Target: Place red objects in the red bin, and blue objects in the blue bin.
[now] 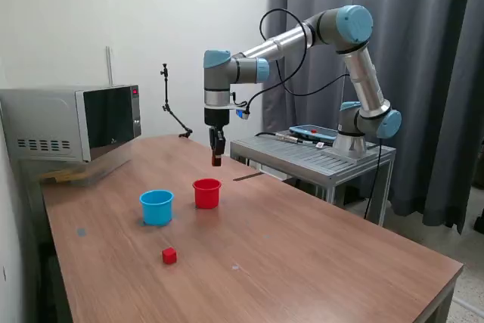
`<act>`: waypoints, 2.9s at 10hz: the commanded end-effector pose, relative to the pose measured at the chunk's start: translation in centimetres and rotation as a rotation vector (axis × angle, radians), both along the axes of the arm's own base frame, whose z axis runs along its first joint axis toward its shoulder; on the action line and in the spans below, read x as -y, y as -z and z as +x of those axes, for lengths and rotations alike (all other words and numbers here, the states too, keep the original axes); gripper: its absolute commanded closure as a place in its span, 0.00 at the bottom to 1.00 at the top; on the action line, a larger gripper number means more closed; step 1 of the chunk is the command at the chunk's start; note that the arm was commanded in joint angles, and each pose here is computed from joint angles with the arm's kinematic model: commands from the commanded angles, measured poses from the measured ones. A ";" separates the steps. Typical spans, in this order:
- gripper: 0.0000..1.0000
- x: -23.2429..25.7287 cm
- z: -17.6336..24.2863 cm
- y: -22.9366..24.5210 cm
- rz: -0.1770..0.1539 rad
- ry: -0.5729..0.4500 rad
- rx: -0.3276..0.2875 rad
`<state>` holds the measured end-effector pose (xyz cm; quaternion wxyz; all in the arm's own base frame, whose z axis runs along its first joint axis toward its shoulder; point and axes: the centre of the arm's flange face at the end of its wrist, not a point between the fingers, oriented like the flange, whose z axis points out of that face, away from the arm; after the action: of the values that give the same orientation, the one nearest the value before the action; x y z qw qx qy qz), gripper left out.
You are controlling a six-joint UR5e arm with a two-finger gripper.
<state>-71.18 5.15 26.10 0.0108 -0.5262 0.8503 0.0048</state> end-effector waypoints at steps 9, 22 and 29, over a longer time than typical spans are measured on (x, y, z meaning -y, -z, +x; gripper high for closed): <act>1.00 -3.8 0.4 2.7 -0.016 0.058 0.008; 0.00 -4.1 0.0 6.0 -0.026 0.063 0.046; 0.00 -3.0 -1.4 3.8 -0.008 0.041 -0.014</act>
<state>-72.14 8.44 21.62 0.0125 -0.5062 0.8623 -0.0047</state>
